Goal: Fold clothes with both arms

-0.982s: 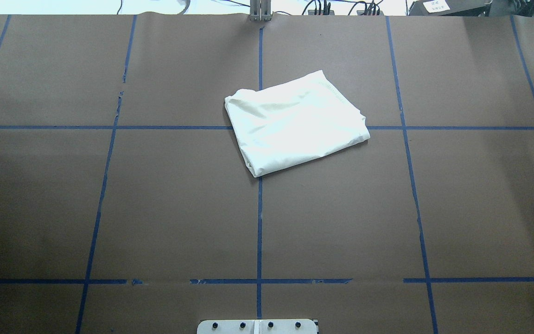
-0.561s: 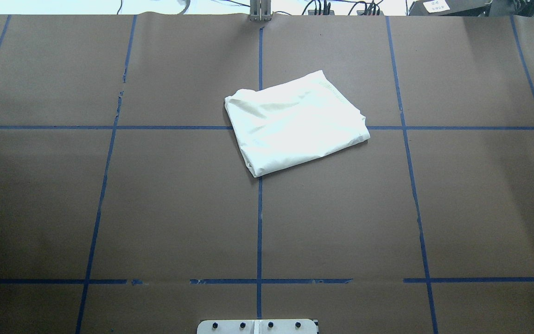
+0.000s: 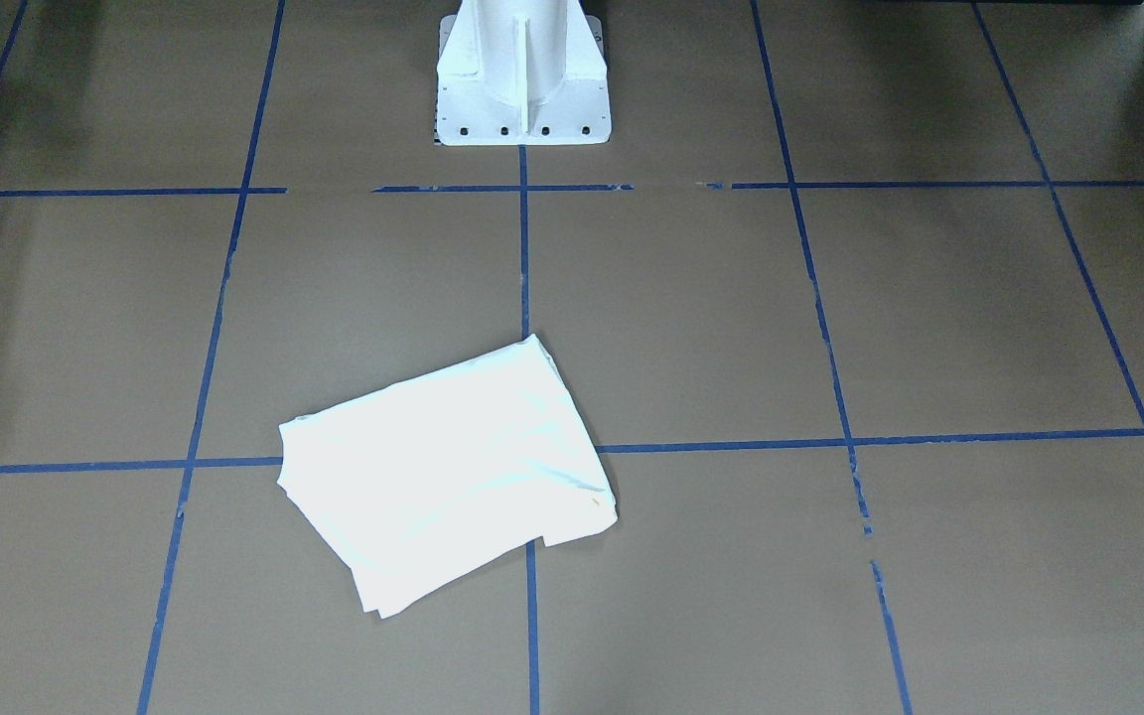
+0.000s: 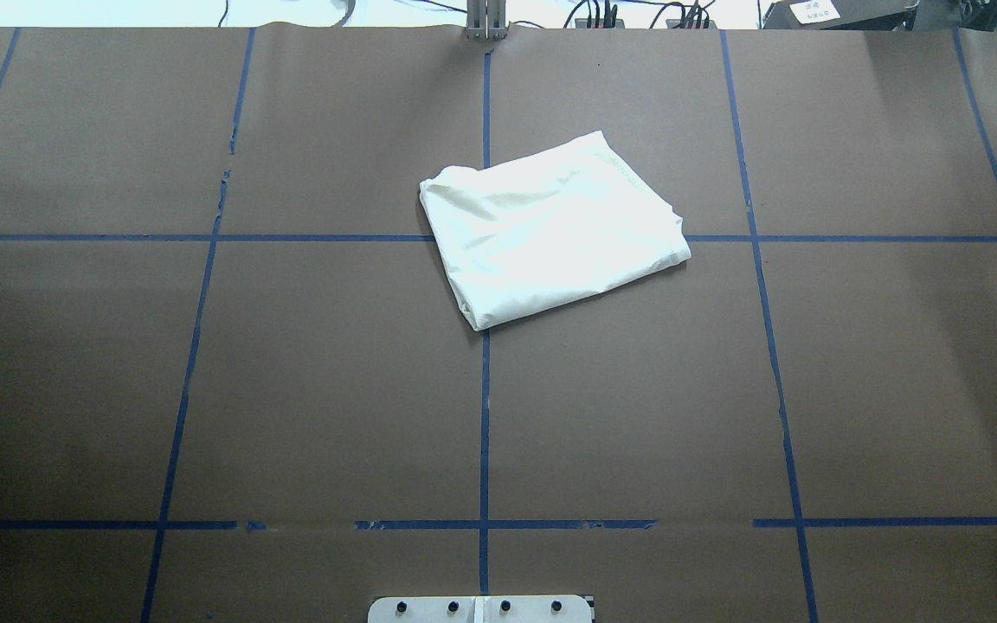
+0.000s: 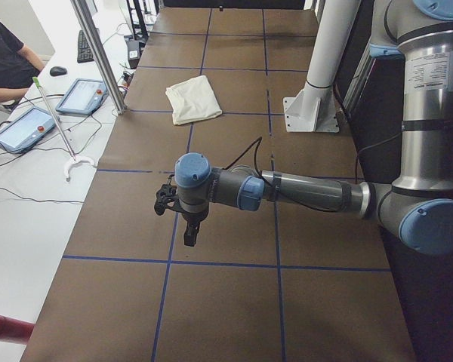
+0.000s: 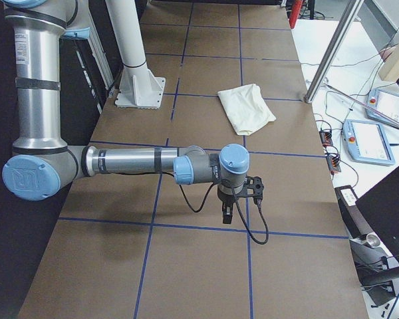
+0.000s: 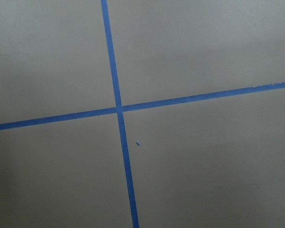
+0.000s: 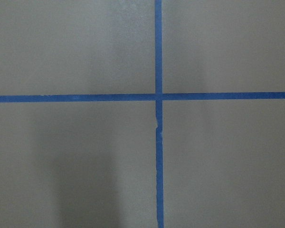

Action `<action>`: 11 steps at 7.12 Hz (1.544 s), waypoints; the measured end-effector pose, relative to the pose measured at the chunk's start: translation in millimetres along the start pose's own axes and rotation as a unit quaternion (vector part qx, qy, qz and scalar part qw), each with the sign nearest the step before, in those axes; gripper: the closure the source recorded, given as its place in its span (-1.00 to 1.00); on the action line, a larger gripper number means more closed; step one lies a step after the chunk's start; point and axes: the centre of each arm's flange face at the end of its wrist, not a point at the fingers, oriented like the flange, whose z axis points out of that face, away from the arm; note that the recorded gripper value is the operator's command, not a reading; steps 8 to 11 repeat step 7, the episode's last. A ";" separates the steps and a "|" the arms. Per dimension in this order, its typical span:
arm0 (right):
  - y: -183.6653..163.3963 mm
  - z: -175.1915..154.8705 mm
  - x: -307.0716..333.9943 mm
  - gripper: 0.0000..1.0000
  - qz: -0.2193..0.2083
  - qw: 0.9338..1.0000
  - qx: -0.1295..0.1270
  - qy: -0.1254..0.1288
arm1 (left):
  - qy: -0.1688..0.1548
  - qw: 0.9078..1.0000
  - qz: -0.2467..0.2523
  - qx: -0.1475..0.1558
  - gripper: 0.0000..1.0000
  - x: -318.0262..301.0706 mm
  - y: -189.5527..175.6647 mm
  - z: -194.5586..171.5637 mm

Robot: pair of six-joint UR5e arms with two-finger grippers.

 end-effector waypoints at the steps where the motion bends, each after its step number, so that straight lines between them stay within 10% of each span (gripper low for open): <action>1: 0.3 1.0 0.8 -1.00 0.000 1.000 -0.001 -0.001 | 0.000 1.000 0.001 0.001 -1.00 0.8 0.0 -0.8; 11: 0.5 1.6 1.0 -1.00 0.001 1.000 -0.001 -0.003 | 0.000 1.000 0.008 0.009 -1.00 9.5 -4.7 -9.2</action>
